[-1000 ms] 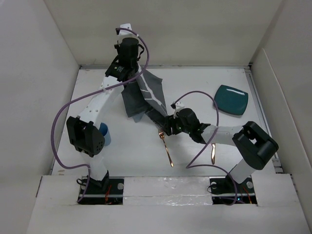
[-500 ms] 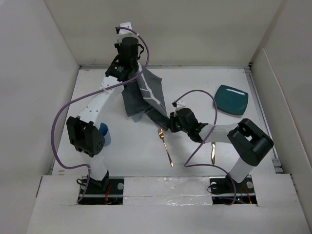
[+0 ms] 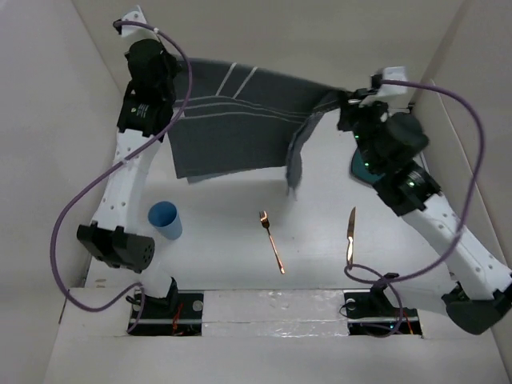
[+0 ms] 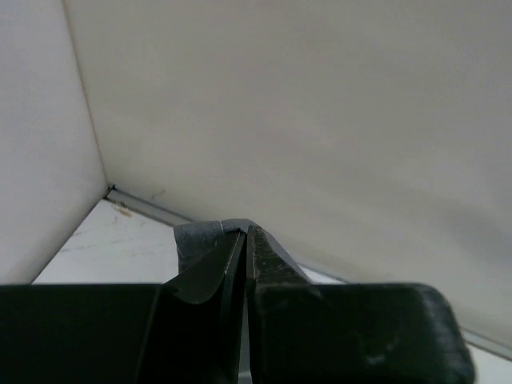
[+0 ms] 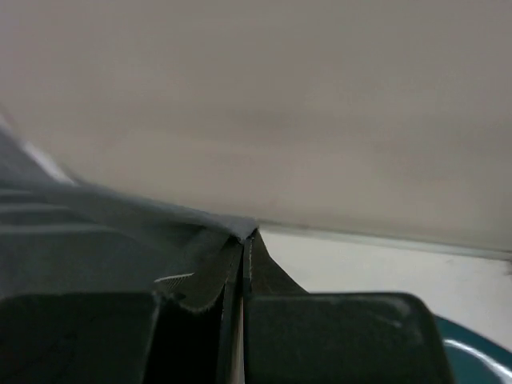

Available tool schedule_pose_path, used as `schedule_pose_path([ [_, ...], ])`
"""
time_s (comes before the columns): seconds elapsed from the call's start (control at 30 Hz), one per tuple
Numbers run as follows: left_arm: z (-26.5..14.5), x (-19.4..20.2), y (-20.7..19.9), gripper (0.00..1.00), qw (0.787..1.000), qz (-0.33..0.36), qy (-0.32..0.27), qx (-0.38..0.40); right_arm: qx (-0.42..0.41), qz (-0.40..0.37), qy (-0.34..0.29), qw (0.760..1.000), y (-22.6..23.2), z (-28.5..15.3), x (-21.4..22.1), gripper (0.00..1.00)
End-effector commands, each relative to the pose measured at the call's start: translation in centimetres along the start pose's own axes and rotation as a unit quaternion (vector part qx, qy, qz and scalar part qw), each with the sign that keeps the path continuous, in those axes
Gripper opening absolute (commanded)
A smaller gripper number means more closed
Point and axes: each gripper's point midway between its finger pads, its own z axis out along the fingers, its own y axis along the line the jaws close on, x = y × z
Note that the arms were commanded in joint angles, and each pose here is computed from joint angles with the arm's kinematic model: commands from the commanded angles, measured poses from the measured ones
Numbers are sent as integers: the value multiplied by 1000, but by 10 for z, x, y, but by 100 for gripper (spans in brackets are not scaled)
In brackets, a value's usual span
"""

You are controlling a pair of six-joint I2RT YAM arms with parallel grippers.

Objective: Set the dinner table for one person

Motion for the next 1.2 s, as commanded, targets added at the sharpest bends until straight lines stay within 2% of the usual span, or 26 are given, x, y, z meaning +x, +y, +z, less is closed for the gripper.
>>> schedule_pose_path([
  [0.0, -61, -85, -2, 0, 991, -84, -87, 61, 56, -72, 4, 996, -42, -32, -36, 0],
  [0.2, -98, -86, 6, 0, 984, -124, -89, 91, 114, -69, -25, 991, -82, -70, -79, 0],
  [0.27, -98, -71, 5, 0, 983, -131, -78, 100, 130, -71, -31, 989, -94, -71, -83, 0],
  [0.4, -84, -35, 4, 0, 986, -128, -46, 96, 142, -97, -6, 985, -110, -39, -66, 0],
  [0.43, -79, -28, 3, 0, 987, -126, -39, 93, 131, -108, 18, 985, -107, -15, -46, 0],
  [0.5, -59, -7, 1, 0, 991, -110, -22, 77, 125, -107, 21, 986, -112, 6, -43, 0],
  [0.53, -55, -12, 0, 0, 991, -108, -27, 73, 121, -111, 39, 986, -112, 27, -26, 0],
  [0.57, -46, -10, 2, 0, 993, -102, -28, 58, 116, -103, 32, 987, -111, 39, -25, 0],
  [0.6, -28, 8, -2, 0, 995, -83, -11, 48, 117, -102, 33, 987, -117, 50, -23, 0],
  [0.63, -23, -7, -7, 0, 995, -82, -19, 48, 105, -97, 13, 990, -114, 60, -42, 0],
  [0.67, -14, -7, -7, 0, 996, -74, -19, 34, 100, -99, 39, 989, -111, 84, -19, 0],
  [0.7, 4, -13, -16, 0, 997, -63, -26, 31, 101, -100, 37, 989, -115, 94, -22, 0],
  [0.73, 28, -24, -20, 0, 998, -56, -23, 25, 110, -95, -7, 989, -122, 115, -76, 0],
  [0.77, 31, -26, -14, 0, 998, -56, -25, 19, 110, -99, 10, 989, -123, 114, -68, 0],
  [0.8, 47, -18, -14, 0, 998, -62, -17, 23, 109, -102, 26, 988, -123, 134, -53, 0],
  [0.83, 47, -41, -15, 0, 996, -71, -36, 37, 110, -102, 17, 988, -128, 137, -64, 0],
  [0.87, 48, -44, -19, 0, 993, -97, -34, 54, 113, -100, -16, 988, -130, 130, -99, 0],
  [0.97, 51, -45, -12, 0, 994, -97, -37, 45, 115, -103, -38, 987, -137, 128, -115, 0],
  [1.0, 41, -54, -10, 0, 993, -100, -44, 47, 110, -108, -15, 988, -137, 135, -91, 0],
  [1.03, 47, -20, -3, 0, 995, -90, -11, 35, 105, -110, -30, 988, -138, 119, -105, 0],
  [1.07, 45, -16, -4, 0, 994, -95, -17, 42, 96, -110, -48, 988, -135, 119, -105, 0],
  [1.1, 30, -26, -1, 0, 993, -107, -29, 49, 87, -114, 7, 990, -140, 126, -46, 0],
  [1.13, 35, 16, 8, 0, 994, -102, 0, 38, 70, -110, -2, 991, -133, 110, -50, 0],
  [1.17, 33, 32, 14, 0, 994, -103, 10, 32, 63, -103, -3, 993, -131, 108, -38, 0],
])
